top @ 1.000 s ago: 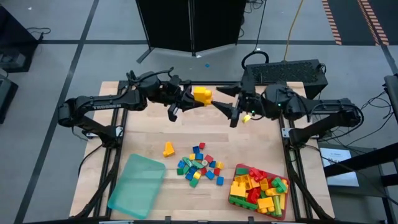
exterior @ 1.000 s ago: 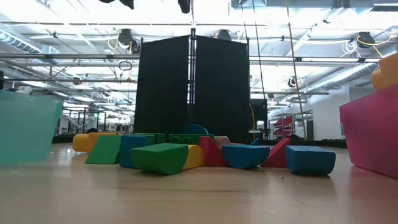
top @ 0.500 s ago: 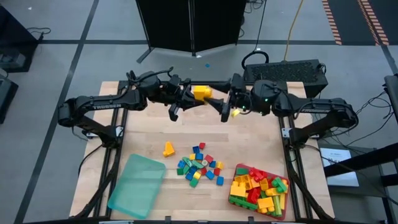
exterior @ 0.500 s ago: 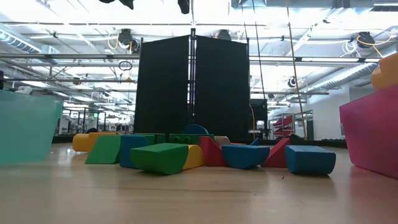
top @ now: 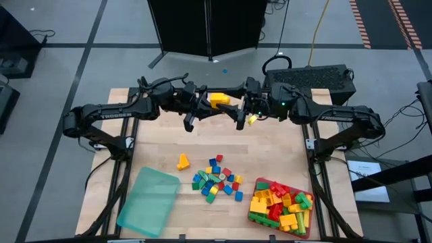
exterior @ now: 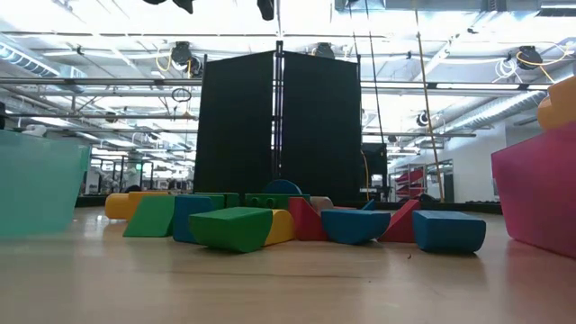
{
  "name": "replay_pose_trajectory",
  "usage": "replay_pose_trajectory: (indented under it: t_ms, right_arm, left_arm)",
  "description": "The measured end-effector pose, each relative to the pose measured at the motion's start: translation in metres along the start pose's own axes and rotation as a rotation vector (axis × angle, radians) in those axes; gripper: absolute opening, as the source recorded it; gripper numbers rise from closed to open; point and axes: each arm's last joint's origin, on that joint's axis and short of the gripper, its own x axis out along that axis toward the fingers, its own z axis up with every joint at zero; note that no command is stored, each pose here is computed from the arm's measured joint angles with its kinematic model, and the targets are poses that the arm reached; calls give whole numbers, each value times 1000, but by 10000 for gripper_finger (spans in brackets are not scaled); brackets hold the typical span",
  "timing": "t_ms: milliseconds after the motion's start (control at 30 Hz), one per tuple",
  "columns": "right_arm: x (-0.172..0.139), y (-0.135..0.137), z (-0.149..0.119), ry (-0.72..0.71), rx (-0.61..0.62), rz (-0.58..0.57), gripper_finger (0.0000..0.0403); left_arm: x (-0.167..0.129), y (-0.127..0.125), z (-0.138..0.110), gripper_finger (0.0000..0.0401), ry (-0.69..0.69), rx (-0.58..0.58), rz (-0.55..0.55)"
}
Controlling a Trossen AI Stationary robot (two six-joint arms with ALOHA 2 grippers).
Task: Sort blocks by size
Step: Put the 2-stud yellow game piece into the pink bin
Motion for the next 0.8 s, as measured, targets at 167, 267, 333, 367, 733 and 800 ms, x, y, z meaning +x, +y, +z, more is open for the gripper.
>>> replay_pose_trajectory:
  t_ms: [167,267,333,367,733,800]
  right_arm:
    - [1,0,0,-13,-1,8,289]
    - [1,-1,4,-51,2,8,270]
    - [2,-2,5,-57,3,6,241]
    - [2,-3,5,-58,6,8,223]
    - [1,-3,4,-39,38,9,154]
    - [2,-3,3,-33,25,2,186]
  left_arm:
    - [0,0,-1,10,8,-5,3]
    - [1,-1,-3,10,21,-13,6]
    - [1,0,-3,10,22,-15,9]
    - [1,0,-3,10,21,-15,11]
    - [1,0,-3,10,21,7,23]
    - [1,0,-4,10,22,7,23]
